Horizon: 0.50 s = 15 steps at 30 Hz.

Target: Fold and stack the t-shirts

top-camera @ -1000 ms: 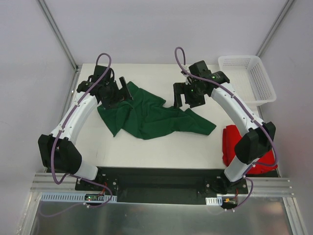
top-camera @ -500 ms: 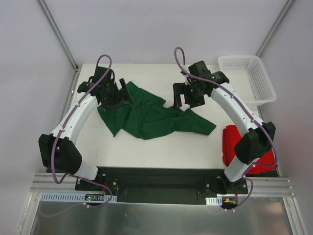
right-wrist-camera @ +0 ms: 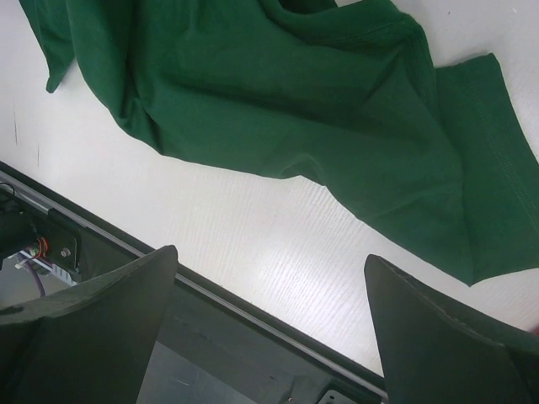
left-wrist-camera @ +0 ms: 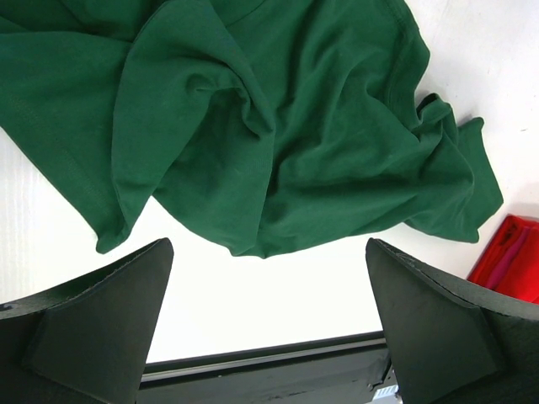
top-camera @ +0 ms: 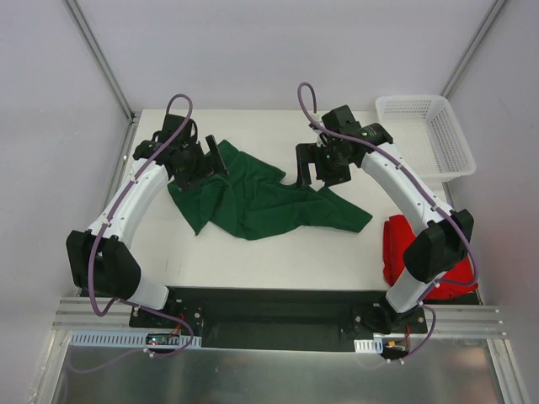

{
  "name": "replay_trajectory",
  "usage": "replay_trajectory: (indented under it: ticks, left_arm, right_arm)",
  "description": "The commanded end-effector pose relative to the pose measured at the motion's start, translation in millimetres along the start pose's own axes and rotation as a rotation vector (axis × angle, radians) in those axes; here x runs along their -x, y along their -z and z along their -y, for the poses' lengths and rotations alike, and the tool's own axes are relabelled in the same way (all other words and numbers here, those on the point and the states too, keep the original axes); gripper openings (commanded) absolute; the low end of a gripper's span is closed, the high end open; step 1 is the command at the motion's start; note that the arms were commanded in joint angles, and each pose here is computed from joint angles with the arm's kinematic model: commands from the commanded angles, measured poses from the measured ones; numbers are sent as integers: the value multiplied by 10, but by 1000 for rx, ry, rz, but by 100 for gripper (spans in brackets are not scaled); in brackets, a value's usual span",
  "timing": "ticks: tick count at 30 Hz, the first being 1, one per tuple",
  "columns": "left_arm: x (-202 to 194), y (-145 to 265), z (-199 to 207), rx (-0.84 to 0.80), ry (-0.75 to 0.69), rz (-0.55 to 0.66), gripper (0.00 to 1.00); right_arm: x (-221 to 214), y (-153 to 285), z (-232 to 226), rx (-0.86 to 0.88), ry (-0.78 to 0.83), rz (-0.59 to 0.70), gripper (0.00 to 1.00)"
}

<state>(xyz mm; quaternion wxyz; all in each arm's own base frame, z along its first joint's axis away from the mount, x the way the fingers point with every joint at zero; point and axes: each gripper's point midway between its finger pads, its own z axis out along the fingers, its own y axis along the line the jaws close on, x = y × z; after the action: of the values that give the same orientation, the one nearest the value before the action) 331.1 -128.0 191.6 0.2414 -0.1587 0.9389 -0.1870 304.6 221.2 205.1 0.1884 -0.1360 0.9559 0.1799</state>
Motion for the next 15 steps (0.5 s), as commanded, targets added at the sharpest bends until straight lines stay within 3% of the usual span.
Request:
replay_trajectory:
  ticks: [1, 15]
  left_arm:
    - [-18, 62, -48, 1, -19, -8, 99]
    - [-36, 70, -51, -5, -28, -15, 100]
  right_arm:
    - [-11, 115, -53, 0, -15, 21, 96]
    - [-62, 121, -83, -8, -15, 20, 96]
